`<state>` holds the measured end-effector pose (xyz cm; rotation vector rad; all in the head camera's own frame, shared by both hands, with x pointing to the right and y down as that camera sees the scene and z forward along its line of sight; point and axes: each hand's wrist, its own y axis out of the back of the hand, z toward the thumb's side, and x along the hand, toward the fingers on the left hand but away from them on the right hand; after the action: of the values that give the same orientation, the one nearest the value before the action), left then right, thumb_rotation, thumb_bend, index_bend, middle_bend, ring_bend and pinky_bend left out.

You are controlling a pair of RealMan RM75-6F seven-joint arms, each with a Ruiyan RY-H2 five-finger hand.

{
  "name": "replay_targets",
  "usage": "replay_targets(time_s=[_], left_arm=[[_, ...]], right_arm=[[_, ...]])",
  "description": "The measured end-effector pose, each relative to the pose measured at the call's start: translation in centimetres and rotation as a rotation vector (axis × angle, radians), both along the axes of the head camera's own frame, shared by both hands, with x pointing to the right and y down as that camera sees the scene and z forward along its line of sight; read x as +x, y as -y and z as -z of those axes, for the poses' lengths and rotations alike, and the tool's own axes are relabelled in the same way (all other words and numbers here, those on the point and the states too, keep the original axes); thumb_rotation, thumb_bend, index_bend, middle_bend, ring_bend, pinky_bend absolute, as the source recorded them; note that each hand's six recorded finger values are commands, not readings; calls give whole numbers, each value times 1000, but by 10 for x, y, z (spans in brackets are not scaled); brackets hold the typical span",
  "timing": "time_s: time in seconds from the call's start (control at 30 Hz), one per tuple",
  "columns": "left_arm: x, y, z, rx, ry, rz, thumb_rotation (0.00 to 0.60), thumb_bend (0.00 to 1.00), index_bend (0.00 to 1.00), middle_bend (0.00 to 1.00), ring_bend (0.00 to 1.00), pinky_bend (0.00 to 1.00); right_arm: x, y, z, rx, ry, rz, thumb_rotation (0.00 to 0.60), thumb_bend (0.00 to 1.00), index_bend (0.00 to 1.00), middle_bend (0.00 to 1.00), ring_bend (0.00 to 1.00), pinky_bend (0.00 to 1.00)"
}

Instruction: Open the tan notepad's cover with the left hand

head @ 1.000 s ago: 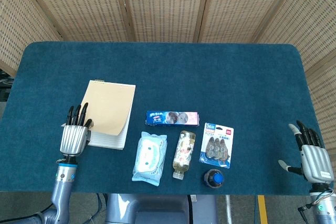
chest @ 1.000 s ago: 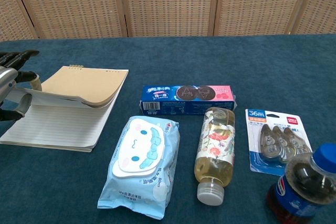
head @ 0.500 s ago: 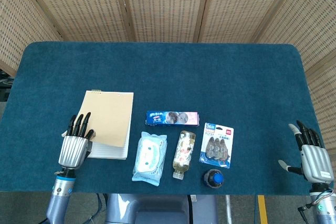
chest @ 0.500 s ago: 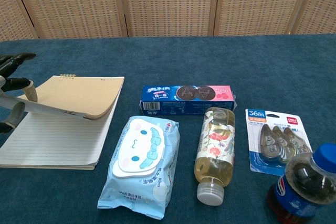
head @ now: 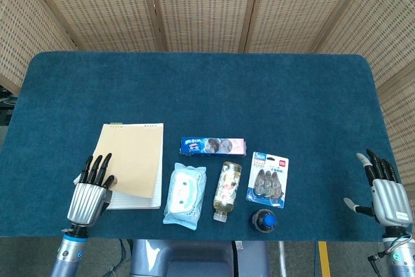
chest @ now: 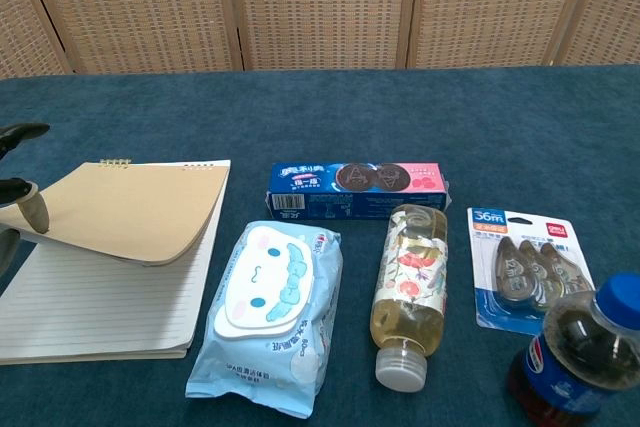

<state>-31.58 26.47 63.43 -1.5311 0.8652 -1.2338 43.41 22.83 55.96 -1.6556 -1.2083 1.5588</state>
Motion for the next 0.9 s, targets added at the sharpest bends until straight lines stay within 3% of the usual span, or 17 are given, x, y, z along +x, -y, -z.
replay_targets(time_s=[0.9], left_arm=[[14,-40,23,-4,-106,-71,600,612,777,0,0,0]], right_arm=[[1,0,0,0,0,-4,600,156,56,0,0,0]])
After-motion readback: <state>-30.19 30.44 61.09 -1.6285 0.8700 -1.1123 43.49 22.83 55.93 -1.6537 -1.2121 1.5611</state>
